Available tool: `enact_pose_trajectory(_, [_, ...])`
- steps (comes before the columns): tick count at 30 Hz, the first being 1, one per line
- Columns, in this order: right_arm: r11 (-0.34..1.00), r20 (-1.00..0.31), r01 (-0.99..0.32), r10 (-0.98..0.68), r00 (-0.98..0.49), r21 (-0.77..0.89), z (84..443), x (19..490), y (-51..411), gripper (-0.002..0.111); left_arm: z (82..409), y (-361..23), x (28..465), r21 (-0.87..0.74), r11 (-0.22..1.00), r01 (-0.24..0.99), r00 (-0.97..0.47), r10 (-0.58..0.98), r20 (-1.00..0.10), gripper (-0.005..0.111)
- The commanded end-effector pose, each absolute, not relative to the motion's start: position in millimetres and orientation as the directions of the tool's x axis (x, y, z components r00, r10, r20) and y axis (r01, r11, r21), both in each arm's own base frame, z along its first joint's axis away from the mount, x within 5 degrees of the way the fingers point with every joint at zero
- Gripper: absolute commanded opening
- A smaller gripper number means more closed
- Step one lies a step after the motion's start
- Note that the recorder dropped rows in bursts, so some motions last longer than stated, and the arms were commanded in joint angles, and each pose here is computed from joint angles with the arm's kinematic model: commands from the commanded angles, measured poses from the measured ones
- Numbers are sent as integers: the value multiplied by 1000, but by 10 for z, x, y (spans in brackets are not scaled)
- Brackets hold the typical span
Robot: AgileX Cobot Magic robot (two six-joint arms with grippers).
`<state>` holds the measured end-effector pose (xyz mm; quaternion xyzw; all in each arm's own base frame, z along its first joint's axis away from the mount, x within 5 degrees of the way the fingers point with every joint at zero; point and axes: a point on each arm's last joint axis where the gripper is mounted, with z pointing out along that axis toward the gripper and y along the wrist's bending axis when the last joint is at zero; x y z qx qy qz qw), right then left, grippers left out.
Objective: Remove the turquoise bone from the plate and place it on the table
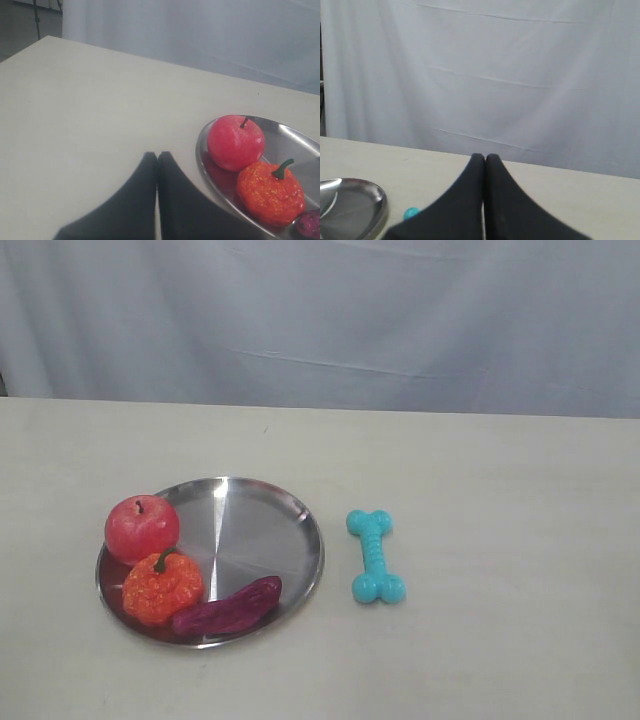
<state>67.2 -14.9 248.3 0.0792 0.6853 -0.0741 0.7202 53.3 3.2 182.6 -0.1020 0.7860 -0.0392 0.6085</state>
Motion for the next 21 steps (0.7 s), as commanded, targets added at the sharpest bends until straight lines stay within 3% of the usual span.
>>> enact_pose_trajectory(1, [968,-999,248,-39,2,-37,2279,647,-166,0,1823,28,534,-191,976,-106,-236,-211,-949,0])
enact_pose_trajectory(10, [966,-999,254,-34,-23,-39,2059,593,-158,0,1823,28,534,-191,976,-106,-236,-211,-949,0])
enact_pose_trajectory(21, [965,-999,260,-38,-22,-43,2050,563,-154,0,1823,28,534,-191,976,-106,-236,-211,-949,0])
